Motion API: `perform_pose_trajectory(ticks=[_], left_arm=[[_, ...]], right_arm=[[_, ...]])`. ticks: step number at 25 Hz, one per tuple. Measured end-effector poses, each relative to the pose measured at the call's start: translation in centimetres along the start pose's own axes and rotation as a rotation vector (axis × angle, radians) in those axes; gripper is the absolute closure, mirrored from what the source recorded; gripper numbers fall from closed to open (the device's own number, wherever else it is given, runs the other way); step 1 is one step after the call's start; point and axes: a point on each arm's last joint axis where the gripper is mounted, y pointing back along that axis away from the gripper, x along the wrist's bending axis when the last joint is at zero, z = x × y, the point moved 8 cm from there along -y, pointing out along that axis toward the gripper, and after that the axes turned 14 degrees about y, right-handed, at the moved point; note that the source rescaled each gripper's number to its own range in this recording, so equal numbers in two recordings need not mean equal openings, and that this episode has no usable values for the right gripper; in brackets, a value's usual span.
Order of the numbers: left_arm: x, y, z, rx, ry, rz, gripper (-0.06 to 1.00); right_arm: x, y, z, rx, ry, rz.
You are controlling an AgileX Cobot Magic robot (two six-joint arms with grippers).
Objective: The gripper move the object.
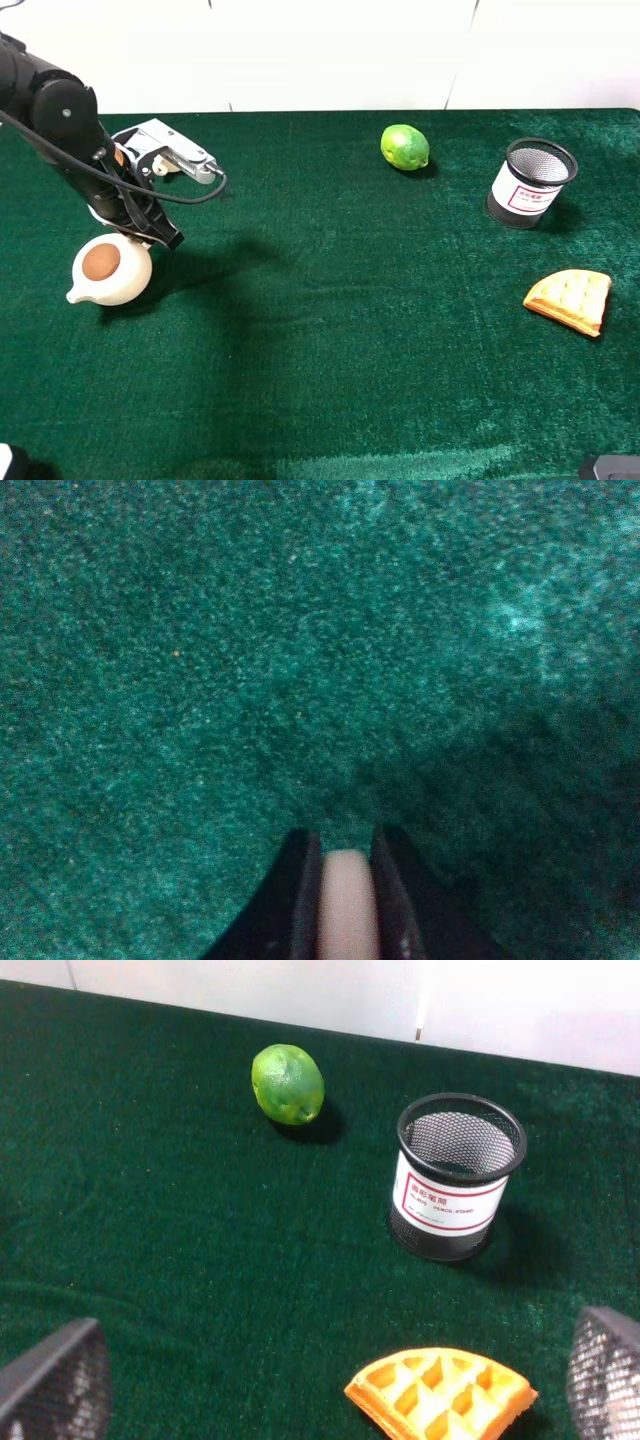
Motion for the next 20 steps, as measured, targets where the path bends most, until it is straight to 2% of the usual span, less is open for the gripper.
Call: perform_pose_trajectory(ticks=[11, 14, 16, 20], left_arm=[[0.03, -0.07, 0.13, -0.008, -0.009, 0.002, 0.94], [0.0, -0.07, 0.28, -0.016, -0.009, 0.001, 0.9], [-0.02, -0.06, 0.47, -0.028, -0.01, -0.001, 0.8], [0.02, -0.06, 0.52, -0.03, -0.017, 0.002, 0.47]], right_arm=[[0.07, 0.0, 0.03, -0.001, -0.003, 0.004], [0.07, 0.0, 0.03, -0.001, -0.003, 0.004], [0.07, 0.0, 0.03, -0.001, -0.003, 0.004], [0.07, 0.0, 0.03, -0.001, -0.003, 0.004]])
